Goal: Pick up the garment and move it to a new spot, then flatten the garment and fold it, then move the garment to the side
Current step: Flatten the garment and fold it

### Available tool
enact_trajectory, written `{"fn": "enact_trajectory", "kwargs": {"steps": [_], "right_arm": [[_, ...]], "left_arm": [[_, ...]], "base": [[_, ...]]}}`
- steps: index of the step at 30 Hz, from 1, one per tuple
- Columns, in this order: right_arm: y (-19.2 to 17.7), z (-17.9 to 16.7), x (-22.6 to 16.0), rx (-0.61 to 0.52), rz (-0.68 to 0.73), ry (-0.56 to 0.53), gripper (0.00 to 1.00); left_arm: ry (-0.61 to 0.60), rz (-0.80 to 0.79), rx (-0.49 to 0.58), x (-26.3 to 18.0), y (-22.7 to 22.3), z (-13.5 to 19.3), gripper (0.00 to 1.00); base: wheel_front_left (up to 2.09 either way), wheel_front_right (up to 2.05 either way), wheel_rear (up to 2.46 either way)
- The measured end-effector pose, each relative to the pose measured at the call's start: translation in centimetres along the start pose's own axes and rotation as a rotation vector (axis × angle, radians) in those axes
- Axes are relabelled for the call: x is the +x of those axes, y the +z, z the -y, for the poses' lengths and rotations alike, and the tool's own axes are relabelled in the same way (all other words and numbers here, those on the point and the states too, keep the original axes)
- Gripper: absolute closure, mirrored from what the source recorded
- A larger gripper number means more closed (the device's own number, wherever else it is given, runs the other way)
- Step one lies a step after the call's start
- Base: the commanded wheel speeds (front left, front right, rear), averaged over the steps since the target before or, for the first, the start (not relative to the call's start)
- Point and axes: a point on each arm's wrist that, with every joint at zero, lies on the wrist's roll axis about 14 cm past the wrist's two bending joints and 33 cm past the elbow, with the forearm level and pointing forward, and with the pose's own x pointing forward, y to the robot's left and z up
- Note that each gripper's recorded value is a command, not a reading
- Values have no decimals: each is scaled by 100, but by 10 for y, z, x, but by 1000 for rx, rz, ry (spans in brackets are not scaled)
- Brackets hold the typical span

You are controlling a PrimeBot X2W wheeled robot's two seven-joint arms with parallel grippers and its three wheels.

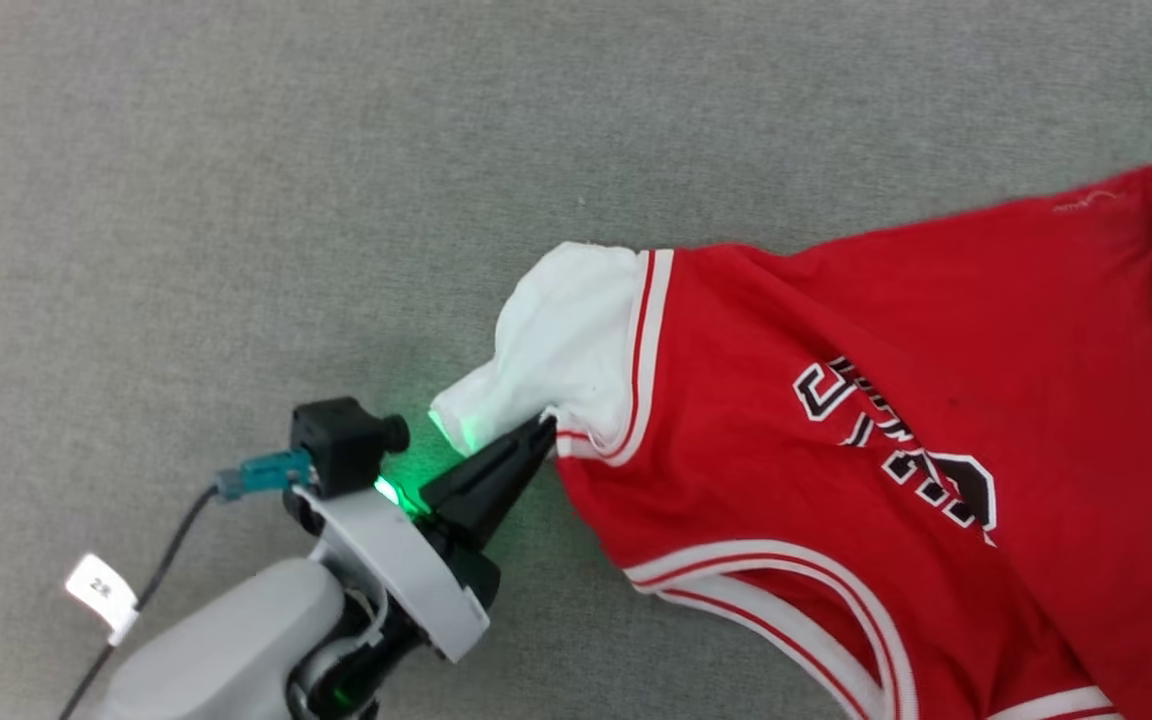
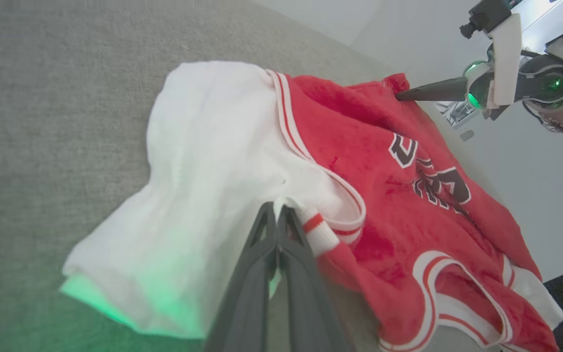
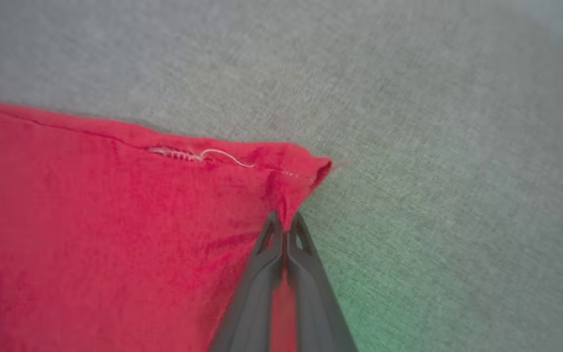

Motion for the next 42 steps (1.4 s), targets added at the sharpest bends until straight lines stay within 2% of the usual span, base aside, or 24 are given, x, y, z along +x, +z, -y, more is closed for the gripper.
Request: {"fn": "enact_trajectory", "kwargs": {"steps": [3,9,14,21,26,29,31,34,38,42], "right_arm": [[15,4,-5,55,69,5,100],[71,33,-30,160,292,-33,100],[121,58,-52,203,472,-78,100],[205,120,-112,209,830,-274,100],[251,142,-166,183,1085,-390,100],[266,150,-196,186,1210,-436,100],[267,153,-203,197,1242,-452,100],[261,152,-196,210,1216,-447,100],[225,150,-160,235,1094,-426,100],[173,136,-117,237,951,-371,100]], "left_arm": [[-3,31,-5,5,13,-1,100],[-67,196,-28,32,84,7,100],[-126,255,28,65,141,13,100],[-101,510,163,117,284,9,100],[-76,729,227,121,372,21,100],[-95,829,210,116,407,36,100],[-121,851,186,115,413,45,100],[-151,824,155,117,399,49,100],[-131,688,90,126,338,22,100],[-154,548,1,122,268,13,100]], "base": [[0,0,0],[0,0,0],[0,0,0],[0,0,0],[0,0,0],[0,0,0],[0,0,0],[0,0,0],[0,0,0],[0,0,0]]}}
